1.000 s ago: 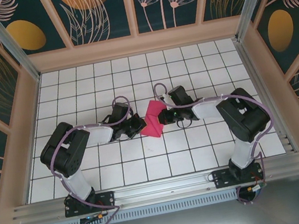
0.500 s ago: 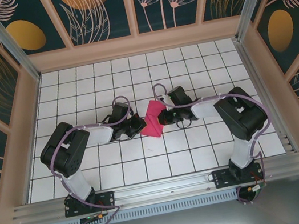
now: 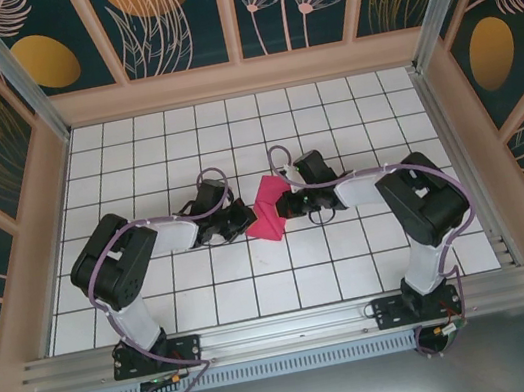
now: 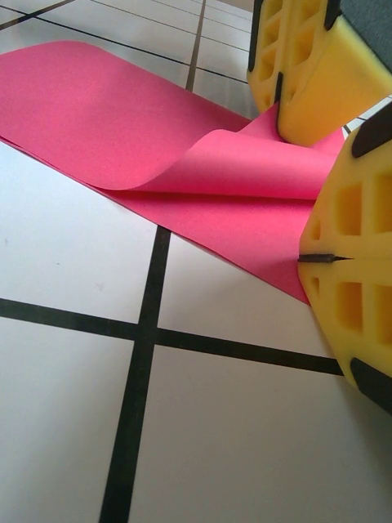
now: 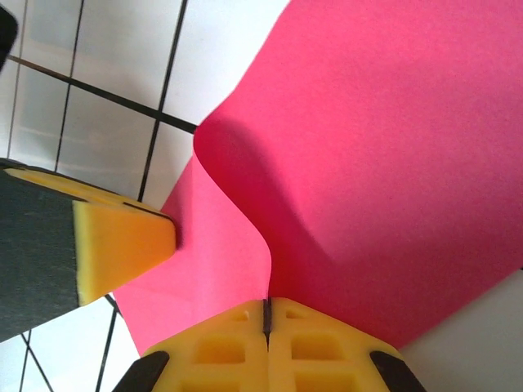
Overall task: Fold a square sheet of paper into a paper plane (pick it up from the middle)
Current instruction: Fold the triangle a second time at the center of the table.
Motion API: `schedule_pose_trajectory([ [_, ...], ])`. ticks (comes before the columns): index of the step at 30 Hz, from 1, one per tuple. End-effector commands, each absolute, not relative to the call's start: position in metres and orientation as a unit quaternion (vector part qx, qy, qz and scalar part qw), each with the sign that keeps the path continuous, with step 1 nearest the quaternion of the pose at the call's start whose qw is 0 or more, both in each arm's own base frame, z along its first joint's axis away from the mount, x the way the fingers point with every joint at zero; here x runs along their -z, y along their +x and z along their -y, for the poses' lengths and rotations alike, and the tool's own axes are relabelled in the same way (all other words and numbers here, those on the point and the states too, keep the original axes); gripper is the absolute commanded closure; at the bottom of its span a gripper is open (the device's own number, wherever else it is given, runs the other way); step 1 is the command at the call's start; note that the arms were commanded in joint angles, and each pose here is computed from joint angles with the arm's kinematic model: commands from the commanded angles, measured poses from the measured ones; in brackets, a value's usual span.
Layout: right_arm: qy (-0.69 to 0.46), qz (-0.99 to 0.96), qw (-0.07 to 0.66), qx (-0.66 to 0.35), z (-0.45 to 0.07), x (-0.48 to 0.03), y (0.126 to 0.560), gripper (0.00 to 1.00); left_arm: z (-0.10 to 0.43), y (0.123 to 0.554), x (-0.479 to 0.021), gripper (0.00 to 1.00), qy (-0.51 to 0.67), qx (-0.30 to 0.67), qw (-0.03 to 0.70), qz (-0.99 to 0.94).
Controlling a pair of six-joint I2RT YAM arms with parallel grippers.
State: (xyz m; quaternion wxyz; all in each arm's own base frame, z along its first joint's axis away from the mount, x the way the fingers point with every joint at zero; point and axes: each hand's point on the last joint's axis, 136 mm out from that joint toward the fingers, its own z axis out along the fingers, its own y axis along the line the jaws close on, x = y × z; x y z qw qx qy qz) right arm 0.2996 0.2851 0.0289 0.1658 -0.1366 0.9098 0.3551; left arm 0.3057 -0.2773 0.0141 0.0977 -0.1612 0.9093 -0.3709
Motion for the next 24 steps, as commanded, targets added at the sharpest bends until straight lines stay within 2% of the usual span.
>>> schedule_pose_trajectory([
  [1, -0.157, -0.892, 0.198, -0.375, -0.291, -0.055, 0.309, 0.99, 0.270, 0.300, 0.001, 0.97, -0.164, 0.339, 0.087, -0.922],
  [16, -0.147, -0.907, 0.178, -0.353, -0.281, -0.031, 0.319, 0.98, 0.270, 0.301, 0.001, 0.97, -0.162, 0.338, 0.087, -0.923],
  [24, -0.159, -0.898, 0.173, -0.371, -0.287, -0.037, 0.316, 0.97, 0.270, 0.301, 0.003, 0.97, -0.163, 0.337, 0.086, -0.923],
])
